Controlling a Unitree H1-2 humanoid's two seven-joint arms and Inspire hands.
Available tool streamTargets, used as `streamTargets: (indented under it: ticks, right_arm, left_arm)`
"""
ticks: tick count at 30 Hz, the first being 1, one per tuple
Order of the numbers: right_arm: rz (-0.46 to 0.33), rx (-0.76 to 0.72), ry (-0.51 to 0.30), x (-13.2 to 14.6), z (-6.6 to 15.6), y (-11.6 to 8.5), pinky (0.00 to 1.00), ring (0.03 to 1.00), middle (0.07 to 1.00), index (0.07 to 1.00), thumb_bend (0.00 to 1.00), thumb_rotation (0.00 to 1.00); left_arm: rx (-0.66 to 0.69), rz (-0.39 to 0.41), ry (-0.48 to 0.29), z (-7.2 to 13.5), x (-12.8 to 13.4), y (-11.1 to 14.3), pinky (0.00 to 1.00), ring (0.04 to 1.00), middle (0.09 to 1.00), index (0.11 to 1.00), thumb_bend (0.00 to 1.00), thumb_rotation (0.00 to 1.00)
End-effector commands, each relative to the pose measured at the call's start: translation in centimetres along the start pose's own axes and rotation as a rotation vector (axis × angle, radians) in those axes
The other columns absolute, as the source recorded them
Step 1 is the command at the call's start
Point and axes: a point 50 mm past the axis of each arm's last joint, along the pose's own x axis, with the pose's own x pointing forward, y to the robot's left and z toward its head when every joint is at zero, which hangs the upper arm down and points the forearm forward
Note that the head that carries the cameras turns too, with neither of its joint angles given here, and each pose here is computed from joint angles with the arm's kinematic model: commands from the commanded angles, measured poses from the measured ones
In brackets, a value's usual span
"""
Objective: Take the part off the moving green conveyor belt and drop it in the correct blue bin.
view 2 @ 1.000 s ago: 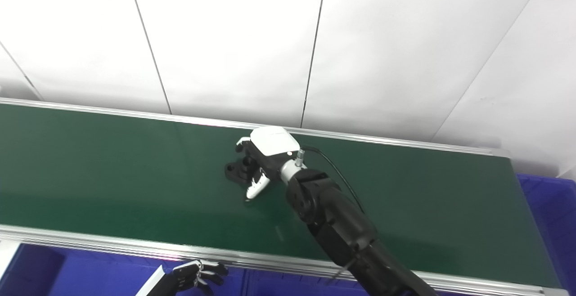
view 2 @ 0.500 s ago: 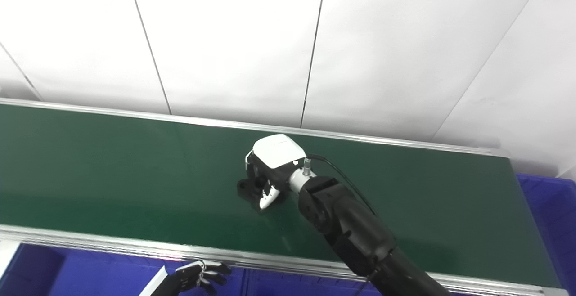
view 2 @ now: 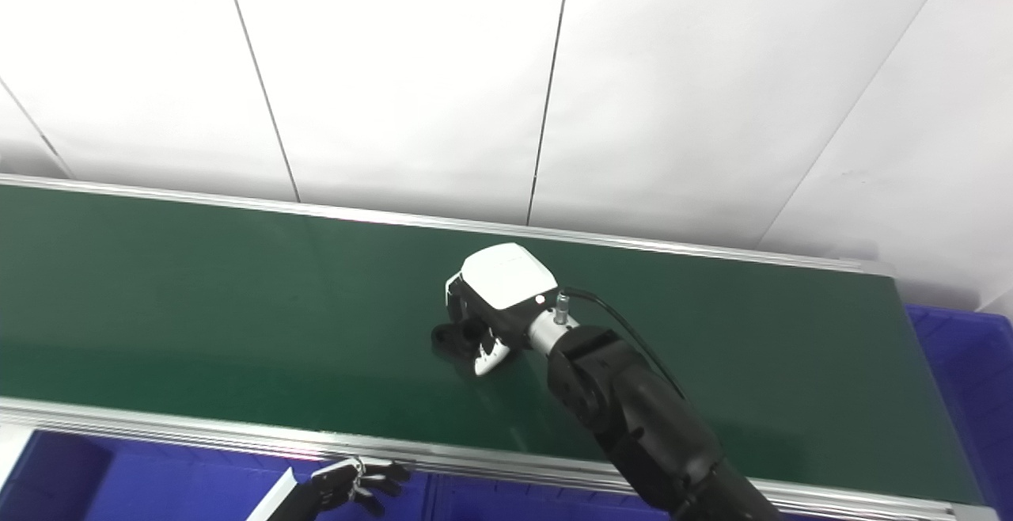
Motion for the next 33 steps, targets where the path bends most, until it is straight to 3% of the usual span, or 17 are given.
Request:
streamTargets:
  ticks: [1,10,13,15,24,33]
  right_arm:
    - [-0.026,0.032,-0.069,-0.2,1.8,-0.6,0.26,0.358,0.473,0.548,0.51,0.0]
    - [-0.109,0.1,-0.091,-4.2,3.1,-4.7,0.25,0.344,0.465,0.555,0.51,0.0]
    - [-0.149,0.14,-0.091,-6.2,3.2,-5.5,0.21,0.375,0.504,0.494,0.52,0.0]
    - [-0.166,0.162,-0.077,-7.5,3.3,-5.9,0.19,0.288,0.483,0.487,0.53,0.0]
    - [-0.176,0.242,-0.038,-11.4,3.3,-5.8,0.19,0.25,0.472,0.485,0.53,0.0]
    - [-0.217,0.448,0.005,-15.7,3.3,-4.4,0.14,0.2,0.47,0.484,0.53,0.0]
  left_arm:
    - [0.001,0.013,-0.054,0.8,0.1,0.4,0.56,0.691,0.774,0.703,0.76,0.24]
    - [-0.013,0.021,-0.06,1.0,0.0,0.1,0.55,0.683,0.772,0.699,0.76,0.23]
    - [-0.018,0.021,-0.063,1.2,0.0,0.0,0.56,0.689,0.776,0.701,0.75,0.24]
    - [-0.012,0.022,-0.069,1.3,0.0,-0.1,0.56,0.688,0.779,0.705,0.75,0.24]
    - [-0.024,0.023,-0.09,2.0,0.0,-0.3,0.61,0.72,0.787,0.72,0.72,0.24]
    - [-0.036,0.046,-0.114,3.0,-0.6,-0.1,0.67,0.744,0.79,0.738,0.68,0.29]
